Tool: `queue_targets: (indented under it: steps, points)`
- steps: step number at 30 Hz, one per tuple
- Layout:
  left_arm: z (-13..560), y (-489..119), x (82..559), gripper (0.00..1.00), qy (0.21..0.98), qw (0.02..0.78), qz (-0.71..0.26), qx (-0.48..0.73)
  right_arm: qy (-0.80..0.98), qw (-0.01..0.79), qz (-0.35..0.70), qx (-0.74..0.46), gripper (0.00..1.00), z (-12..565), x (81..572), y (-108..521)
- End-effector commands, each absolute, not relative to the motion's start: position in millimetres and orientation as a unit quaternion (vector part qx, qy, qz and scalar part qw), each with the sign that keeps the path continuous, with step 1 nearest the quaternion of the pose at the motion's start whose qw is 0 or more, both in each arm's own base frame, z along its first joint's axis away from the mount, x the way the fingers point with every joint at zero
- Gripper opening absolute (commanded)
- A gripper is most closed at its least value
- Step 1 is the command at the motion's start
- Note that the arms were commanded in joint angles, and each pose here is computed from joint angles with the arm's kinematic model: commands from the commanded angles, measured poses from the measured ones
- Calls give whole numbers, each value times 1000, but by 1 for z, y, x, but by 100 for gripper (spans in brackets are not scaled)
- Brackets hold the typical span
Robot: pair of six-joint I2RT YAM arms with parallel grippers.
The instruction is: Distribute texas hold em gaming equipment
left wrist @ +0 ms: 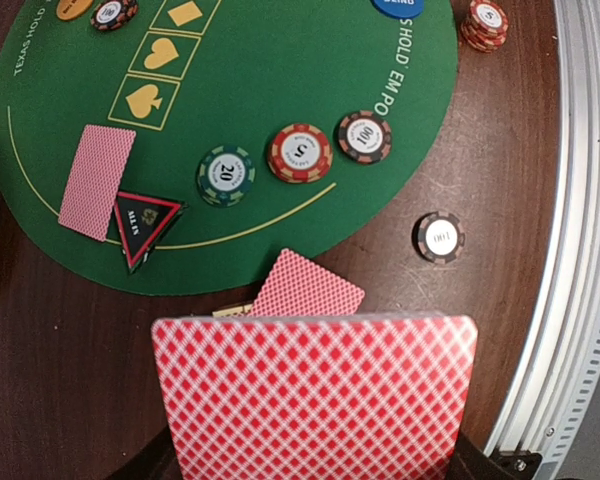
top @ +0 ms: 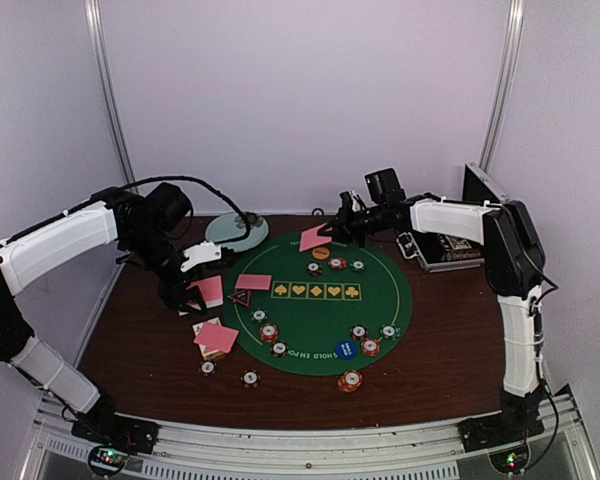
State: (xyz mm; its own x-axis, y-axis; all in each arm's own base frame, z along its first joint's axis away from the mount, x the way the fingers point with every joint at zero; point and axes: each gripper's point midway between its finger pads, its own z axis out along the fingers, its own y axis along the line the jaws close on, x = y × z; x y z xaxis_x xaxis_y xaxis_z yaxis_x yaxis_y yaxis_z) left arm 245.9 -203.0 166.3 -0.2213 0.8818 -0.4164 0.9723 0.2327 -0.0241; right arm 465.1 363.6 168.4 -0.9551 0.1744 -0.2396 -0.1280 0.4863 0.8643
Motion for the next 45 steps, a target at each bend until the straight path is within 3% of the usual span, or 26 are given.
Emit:
queue_targets:
  steps: [1,11,21,23,26,28,39,45]
  points:
    - [180,-204,248,8,759,181,-140,609,874,150,462,14,2,132,493,347]
    - [178,-202,246,7,760,177,-137,610,880,173,441,28,7,108,547,331]
    - [181,-202,245,7,758,183,-136,611,884,170,433,45,13,84,571,328]
    - [180,-201,245,7,759,181,-136,611,886,169,429,46,20,83,571,327]
    - [180,-201,243,7,759,181,-136,611,895,178,406,44,44,84,571,319]
    - [181,-201,243,7,758,182,-138,611,900,190,390,42,52,89,572,314]
    - [181,-201,242,7,759,182,-139,609,918,236,317,16,71,132,564,284]
    - [182,-201,244,7,761,186,-136,607,900,256,353,-11,80,174,545,288]
